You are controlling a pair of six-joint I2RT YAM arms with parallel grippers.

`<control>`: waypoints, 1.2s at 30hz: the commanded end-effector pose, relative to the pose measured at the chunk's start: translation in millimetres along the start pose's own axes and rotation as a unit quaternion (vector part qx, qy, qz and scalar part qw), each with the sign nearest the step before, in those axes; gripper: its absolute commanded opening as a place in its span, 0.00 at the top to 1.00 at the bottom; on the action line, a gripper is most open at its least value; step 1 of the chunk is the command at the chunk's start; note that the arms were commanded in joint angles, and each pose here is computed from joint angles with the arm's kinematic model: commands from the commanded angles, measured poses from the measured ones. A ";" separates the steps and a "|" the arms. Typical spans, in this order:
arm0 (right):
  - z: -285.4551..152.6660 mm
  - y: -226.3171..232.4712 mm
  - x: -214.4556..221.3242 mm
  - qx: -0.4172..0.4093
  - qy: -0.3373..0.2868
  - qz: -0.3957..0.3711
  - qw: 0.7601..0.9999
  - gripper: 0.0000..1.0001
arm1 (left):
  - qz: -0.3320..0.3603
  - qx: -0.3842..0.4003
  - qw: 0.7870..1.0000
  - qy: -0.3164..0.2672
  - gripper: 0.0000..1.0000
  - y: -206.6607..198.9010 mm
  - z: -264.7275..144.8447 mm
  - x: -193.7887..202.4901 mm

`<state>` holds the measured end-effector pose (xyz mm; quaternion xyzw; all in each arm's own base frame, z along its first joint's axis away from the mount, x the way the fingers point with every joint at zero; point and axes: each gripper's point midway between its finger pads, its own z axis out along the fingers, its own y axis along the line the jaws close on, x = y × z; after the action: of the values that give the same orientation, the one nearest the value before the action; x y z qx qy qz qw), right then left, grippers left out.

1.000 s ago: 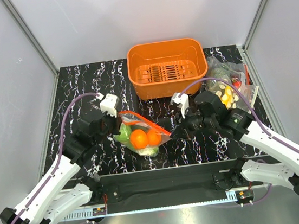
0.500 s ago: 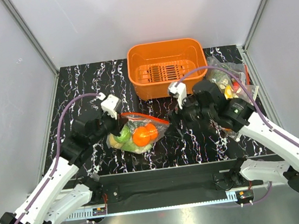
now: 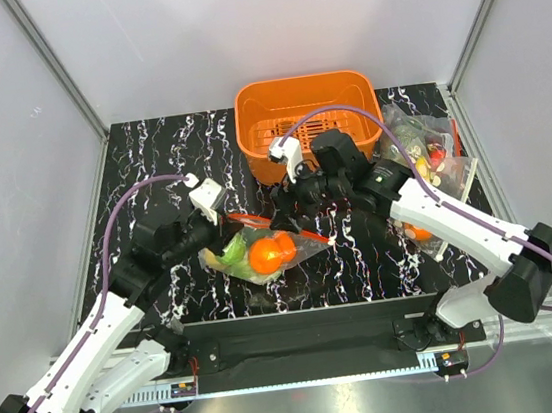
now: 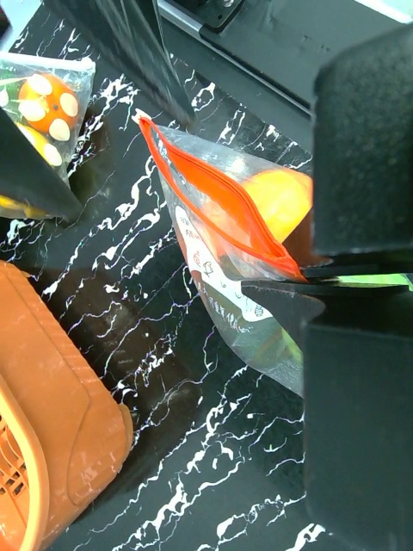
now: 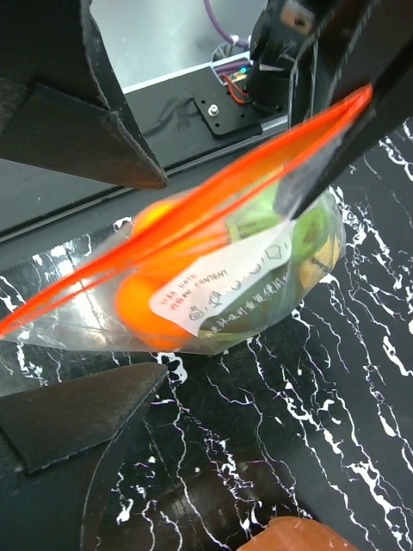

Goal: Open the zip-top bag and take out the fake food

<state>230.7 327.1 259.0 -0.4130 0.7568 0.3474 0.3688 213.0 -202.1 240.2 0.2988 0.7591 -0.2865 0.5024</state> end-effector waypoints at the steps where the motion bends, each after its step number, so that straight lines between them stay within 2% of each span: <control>1: 0.9 7.7 -36.9 -0.019 -0.049 -0.045 0.998 0.11 | 0.019 0.025 0.999 -0.042 1.00 -9.2 -1.8 -21.1; 13: 25.1 1.1 -36.7 -0.030 -0.046 -0.041 0.998 0.12 | 0.021 0.034 0.998 -0.042 1.00 -13.4 -1.9 -20.8; 17: 30.6 8.3 -31.7 -0.058 -0.036 -0.034 0.997 0.20 | 0.020 0.031 0.998 -0.041 1.00 -11.9 -1.2 -20.3; 18: 31.8 9.6 -30.3 -0.063 -0.034 -0.031 0.997 0.24 | 0.019 0.028 0.999 -0.040 1.00 -10.7 -0.6 -19.7; 19: 33.0 11.3 -28.8 -0.070 -0.032 -0.029 0.997 0.35 | 0.019 0.023 0.999 -0.040 1.00 -9.0 -0.4 -19.8; 21: 31.9 20.2 -25.0 -0.096 -0.029 -0.026 0.995 0.47 | 0.014 0.012 0.999 -0.034 1.00 -4.8 1.0 -17.4; 24: 30.1 28.2 -21.8 -0.115 -0.031 -0.019 0.993 0.89 | 0.008 -0.014 1.000 -0.023 1.00 4.5 3.2 -13.9; 25: 29.9 28.9 -22.8 -0.115 -0.035 -0.013 0.993 0.98 | 0.007 -0.024 0.999 -0.023 1.00 7.9 3.5 -14.4; 27: 27.8 28.8 -21.4 -0.113 -0.039 -0.011 0.993 1.00 | 0.006 -0.033 0.999 -0.028 0.81 10.3 1.4 -17.6; 30: 24.9 23.9 -25.9 -0.092 -0.048 -0.008 0.995 1.00 | 0.003 -0.060 0.997 -0.047 0.43 16.9 -6.7 -26.5; 33: 21.6 20.8 -29.8 -0.074 -0.050 0.013 0.996 1.00 | -0.013 -0.087 0.993 -0.077 0.33 20.7 -22.3 -41.5; 36: 20.5 17.0 -31.0 -0.057 -0.054 0.024 0.997 1.00 | -0.042 -0.106 0.989 -0.099 0.30 21.3 -39.0 -51.3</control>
<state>231.3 362.4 248.0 -0.4138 0.7393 0.4139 0.3332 221.7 -180.3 255.9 0.2359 0.7653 -0.2493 0.5445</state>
